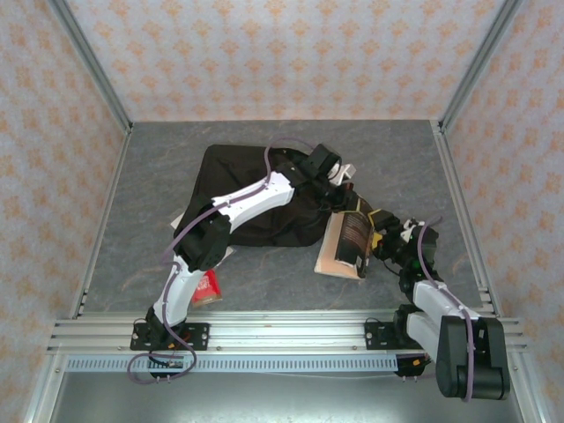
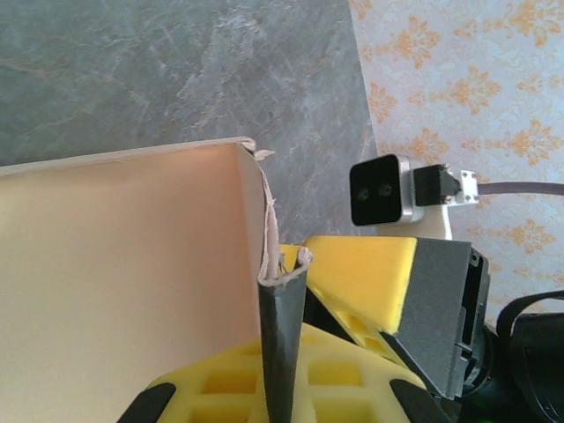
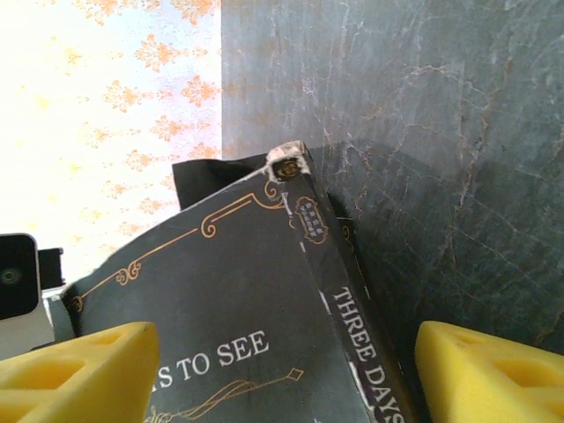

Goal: Pack books, pencil case, and school supplies into a backpack

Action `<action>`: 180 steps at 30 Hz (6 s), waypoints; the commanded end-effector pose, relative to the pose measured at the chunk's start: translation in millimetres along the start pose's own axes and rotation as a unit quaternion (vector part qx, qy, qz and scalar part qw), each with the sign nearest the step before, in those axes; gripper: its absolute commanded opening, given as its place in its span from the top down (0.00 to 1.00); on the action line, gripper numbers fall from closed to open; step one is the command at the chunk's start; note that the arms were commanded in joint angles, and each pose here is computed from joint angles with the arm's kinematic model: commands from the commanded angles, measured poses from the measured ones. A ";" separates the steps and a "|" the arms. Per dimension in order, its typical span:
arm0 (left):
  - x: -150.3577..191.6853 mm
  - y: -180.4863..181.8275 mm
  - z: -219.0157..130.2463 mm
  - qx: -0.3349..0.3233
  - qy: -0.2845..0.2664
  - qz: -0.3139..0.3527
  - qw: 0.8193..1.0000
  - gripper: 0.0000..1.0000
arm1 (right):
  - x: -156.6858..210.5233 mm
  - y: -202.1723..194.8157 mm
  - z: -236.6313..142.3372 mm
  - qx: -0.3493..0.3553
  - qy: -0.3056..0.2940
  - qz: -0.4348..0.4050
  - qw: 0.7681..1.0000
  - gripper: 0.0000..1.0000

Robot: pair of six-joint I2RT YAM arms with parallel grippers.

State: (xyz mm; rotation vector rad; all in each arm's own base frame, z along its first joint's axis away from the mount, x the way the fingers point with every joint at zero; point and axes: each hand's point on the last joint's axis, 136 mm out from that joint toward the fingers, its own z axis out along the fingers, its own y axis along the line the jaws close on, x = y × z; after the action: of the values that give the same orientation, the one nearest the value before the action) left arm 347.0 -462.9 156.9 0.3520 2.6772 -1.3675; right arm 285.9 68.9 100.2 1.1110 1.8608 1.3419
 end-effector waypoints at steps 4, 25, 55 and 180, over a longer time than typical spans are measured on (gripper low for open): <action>-3.2 12.4 3.5 -0.015 -0.010 0.001 1.000 1.00 | 11.3 25.1 3.9 -0.040 0.028 -0.021 0.999 0.33; -7.1 24.9 -69.7 -0.173 -0.060 0.026 0.983 0.29 | -7.5 4.5 -10.0 0.077 -0.041 -0.079 0.993 1.00; -1.3 -84.5 -189.7 0.162 -0.116 -0.005 0.980 0.00 | 67.0 304.6 -90.5 -0.299 0.099 -0.146 0.938 1.00; -9.5 61.1 -123.1 -0.551 -0.043 0.262 0.791 0.30 | -12.0 135.4 -115.7 0.199 -0.227 -0.353 0.886 1.00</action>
State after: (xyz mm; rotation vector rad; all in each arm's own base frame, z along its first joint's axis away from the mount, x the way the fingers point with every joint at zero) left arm 372.2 -347.8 141.1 0.7700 2.5072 0.3725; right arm 228.2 24.3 250.1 0.7077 1.9921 0.2276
